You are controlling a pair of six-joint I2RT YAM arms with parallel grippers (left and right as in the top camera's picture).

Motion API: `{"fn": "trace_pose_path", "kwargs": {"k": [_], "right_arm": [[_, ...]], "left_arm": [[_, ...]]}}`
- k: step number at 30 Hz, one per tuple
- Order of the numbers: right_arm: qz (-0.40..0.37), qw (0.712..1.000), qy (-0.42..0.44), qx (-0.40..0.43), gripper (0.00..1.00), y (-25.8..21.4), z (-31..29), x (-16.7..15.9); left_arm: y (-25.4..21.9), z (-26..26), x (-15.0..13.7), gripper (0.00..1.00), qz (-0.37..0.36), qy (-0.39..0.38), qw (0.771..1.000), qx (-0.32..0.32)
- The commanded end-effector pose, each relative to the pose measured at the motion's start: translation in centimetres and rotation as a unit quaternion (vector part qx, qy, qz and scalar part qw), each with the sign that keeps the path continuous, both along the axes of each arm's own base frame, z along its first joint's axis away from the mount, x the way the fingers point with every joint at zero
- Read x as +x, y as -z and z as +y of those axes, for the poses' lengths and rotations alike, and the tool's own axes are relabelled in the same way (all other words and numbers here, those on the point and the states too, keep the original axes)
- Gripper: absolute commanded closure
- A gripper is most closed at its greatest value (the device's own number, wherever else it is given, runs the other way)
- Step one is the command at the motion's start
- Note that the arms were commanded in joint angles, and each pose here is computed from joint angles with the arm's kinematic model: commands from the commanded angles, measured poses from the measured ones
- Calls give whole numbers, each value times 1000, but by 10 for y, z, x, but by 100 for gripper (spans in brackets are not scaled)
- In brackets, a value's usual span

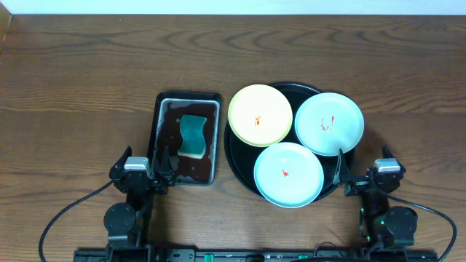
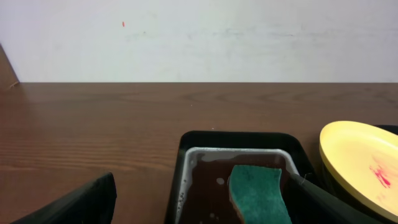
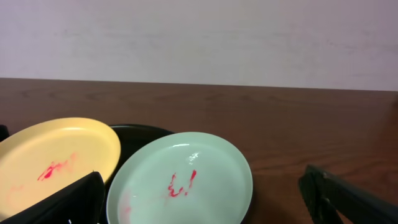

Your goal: Clean dirty plates on tray and stack at the side

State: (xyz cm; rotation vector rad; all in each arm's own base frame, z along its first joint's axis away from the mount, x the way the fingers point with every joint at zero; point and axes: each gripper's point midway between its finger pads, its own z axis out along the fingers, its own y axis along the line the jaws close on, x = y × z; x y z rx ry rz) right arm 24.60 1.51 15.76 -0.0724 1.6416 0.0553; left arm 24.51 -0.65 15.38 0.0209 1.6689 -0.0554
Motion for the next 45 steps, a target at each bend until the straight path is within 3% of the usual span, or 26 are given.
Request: {"fn": "trace_pose_path", "kwargs": {"k": [1, 6, 10, 19, 33, 39, 45], "right_arm": [[0, 1000, -13, -4, 1, 1, 5, -1], [4, 1000, -12, 26, 1, 1, 6, 0], [15, 999, -24, 45, 1, 2, 10, -1], [129, 990, -24, 54, 1, 0, 13, -6], [386, 914, -87, 88, 1, -1, 42, 2], [414, 896, -119, 108, 1, 6, 55, 8], [428, 890, -115, 108, 1, 14, 55, 10]], "left_arm": [[15, -6, -1, 14, 28, 10, 998, -49], [20, -6, -2, 14, 53, 1, 993, -102], [19, -6, -5, 14, 94, -3, 990, -106], [-3, -12, -6, 14, 222, 0, 969, -112], [-14, -22, -7, 14, 456, 0, 880, -130], [-5, -22, -3, 14, 480, -3, 867, -131], [-17, -35, 28, 14, 434, 31, 887, -156]]}}
